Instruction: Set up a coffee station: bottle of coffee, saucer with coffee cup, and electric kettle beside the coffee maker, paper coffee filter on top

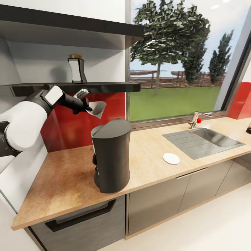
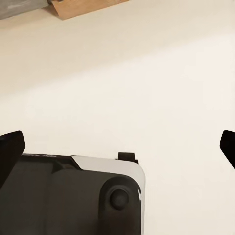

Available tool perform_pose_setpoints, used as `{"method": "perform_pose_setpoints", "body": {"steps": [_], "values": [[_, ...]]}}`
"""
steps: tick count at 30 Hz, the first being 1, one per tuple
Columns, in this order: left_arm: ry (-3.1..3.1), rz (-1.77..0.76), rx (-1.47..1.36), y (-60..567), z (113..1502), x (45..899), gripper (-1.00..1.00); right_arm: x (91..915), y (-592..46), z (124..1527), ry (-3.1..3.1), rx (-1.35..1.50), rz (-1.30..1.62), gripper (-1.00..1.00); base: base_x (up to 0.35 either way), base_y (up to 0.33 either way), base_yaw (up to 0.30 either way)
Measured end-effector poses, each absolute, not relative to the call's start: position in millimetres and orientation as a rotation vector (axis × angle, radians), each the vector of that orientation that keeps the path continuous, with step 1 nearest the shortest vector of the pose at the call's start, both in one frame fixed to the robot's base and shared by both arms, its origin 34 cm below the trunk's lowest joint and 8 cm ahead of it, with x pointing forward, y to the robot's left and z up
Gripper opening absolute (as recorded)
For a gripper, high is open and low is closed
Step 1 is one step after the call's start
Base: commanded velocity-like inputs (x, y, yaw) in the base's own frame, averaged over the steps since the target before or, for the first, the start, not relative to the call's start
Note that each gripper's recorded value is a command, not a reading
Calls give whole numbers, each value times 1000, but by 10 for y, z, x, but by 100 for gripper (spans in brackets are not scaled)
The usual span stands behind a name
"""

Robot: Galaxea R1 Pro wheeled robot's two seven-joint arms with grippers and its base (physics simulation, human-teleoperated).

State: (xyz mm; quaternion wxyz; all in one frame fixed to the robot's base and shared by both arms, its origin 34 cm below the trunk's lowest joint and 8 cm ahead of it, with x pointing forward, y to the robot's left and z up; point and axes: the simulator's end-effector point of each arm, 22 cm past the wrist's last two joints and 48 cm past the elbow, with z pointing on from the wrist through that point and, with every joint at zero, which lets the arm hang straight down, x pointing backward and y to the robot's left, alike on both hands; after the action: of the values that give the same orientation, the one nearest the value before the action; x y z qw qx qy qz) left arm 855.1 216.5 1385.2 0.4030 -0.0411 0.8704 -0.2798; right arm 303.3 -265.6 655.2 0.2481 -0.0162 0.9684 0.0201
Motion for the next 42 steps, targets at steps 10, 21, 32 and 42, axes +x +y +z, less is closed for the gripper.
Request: {"method": "perform_pose_setpoints", "body": {"steps": [10,21,32,42], "values": [[2203,-702,-117,2239,13830,8551,-100,3033,-2655,6552,2639,-45,55,100,0,0,0],[2225,-695,-138,2333,13731,8542,-100,3032,-2657,6549,2641,-44,55,100,-46,0,0],[2249,-698,-158,2390,13611,8519,-100,3029,-2666,6550,2642,-45,53,100,-52,0,0],[2243,-703,-157,2382,13636,8522,-100,3026,-2671,6548,2643,-45,52,100,-1,0,-1]]}}
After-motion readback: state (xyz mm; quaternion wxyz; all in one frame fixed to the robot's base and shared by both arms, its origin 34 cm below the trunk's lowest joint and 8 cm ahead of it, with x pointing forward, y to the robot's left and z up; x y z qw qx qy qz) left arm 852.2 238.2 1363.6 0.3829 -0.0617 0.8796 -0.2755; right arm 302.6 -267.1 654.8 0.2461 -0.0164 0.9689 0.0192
